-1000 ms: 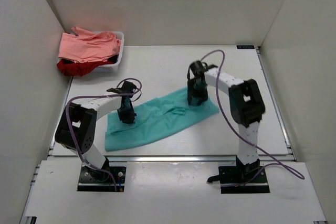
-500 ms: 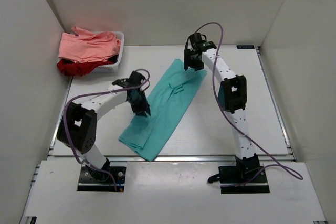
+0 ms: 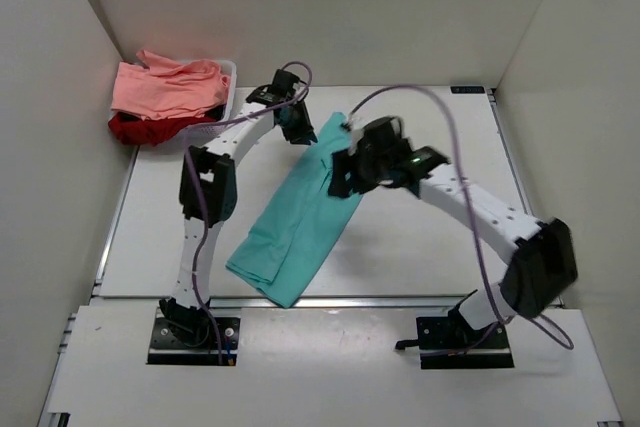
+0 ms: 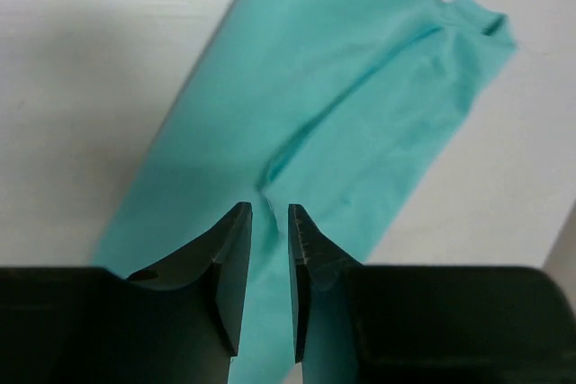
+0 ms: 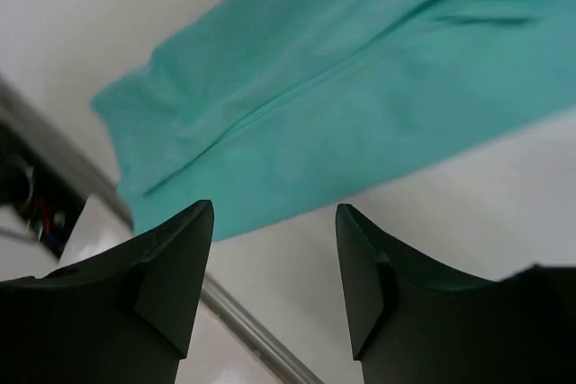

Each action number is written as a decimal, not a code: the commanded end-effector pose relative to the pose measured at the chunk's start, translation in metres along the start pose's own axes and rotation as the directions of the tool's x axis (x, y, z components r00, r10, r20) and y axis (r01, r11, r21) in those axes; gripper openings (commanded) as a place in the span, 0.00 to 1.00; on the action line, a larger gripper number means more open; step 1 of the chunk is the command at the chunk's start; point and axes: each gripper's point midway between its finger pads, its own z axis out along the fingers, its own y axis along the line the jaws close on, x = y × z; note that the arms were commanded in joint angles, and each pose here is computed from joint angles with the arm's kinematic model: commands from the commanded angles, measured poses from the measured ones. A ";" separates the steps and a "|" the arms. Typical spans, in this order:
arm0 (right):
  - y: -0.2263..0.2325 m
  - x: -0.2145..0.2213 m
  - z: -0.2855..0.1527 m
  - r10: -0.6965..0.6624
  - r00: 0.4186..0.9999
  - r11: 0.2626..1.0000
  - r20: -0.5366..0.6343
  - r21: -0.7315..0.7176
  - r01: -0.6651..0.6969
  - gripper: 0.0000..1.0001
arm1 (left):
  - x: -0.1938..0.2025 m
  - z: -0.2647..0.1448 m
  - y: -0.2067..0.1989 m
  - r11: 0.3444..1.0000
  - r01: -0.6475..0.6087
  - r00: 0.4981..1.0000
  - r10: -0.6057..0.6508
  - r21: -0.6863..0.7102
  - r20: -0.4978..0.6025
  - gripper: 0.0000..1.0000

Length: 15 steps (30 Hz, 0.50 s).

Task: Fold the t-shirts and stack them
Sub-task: Rotate the tshirt 90 degrees

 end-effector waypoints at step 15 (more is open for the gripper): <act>0.035 0.229 0.116 -0.020 0.851 0.999 -0.525 -0.046 -0.005 0.51 | 0.005 0.103 0.047 0.985 0.030 0.997 -0.042 -0.169 -0.069 0.31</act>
